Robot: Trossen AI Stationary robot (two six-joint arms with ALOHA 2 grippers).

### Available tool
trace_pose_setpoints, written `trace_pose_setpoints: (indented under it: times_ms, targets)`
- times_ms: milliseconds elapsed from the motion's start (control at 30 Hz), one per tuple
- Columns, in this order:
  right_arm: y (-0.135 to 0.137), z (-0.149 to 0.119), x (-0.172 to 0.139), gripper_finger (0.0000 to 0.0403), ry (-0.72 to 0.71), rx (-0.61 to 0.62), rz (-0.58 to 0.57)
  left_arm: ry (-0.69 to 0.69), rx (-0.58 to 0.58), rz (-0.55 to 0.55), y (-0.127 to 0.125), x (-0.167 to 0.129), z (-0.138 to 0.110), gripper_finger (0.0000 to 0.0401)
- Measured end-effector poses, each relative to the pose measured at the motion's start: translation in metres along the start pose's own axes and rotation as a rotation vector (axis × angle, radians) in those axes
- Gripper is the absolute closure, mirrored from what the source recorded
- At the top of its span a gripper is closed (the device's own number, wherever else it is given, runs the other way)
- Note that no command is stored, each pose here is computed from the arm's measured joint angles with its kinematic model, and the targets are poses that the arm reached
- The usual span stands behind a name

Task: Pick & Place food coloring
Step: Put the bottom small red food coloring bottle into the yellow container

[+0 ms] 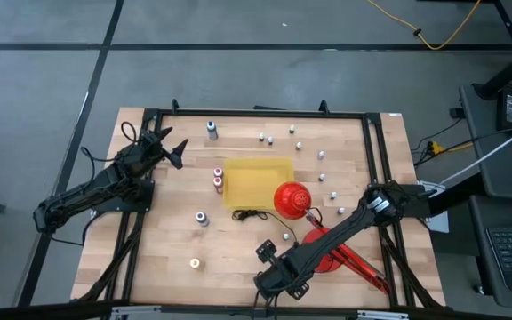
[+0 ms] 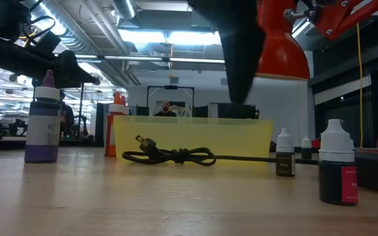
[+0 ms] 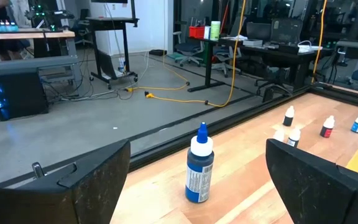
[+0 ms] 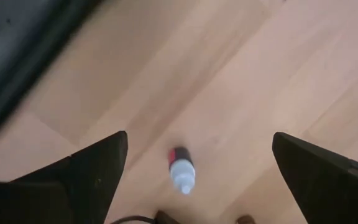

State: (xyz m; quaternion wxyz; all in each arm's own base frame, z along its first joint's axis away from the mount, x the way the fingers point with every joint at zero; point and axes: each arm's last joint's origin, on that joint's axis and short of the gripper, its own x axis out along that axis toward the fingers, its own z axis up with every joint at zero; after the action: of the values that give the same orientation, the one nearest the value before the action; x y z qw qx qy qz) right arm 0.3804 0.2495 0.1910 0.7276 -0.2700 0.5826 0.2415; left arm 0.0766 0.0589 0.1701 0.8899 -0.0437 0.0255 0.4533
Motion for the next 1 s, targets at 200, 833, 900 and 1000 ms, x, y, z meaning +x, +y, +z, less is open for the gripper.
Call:
trace_pose_setpoints:
  times_ms: [200, 833, 900, 1000]
  targets:
    - [0.002, -0.012, 0.019, 0.0004, 0.064, -0.02, -0.012, 0.0, 0.0, 0.0, 0.0, 0.0, 0.0, 0.0037]
    - [0.001, -0.02, 0.029, 0.0065, 0.104, -0.047, -0.005, 0.0, 0.0, 0.0, 0.0, 0.0, 0.0, 0.0036]
    - [0.001, -0.021, 0.029, 0.0085, 0.113, -0.047, -0.003, 0.0, 0.0, 0.0, 0.0, 0.0, 0.0, 0.0037]
    - [0.001, -0.022, 0.029, 0.0113, 0.124, -0.046, -0.001, 0.001, 0.0, 0.0, 0.0, 0.0, 0.0, 0.0038]
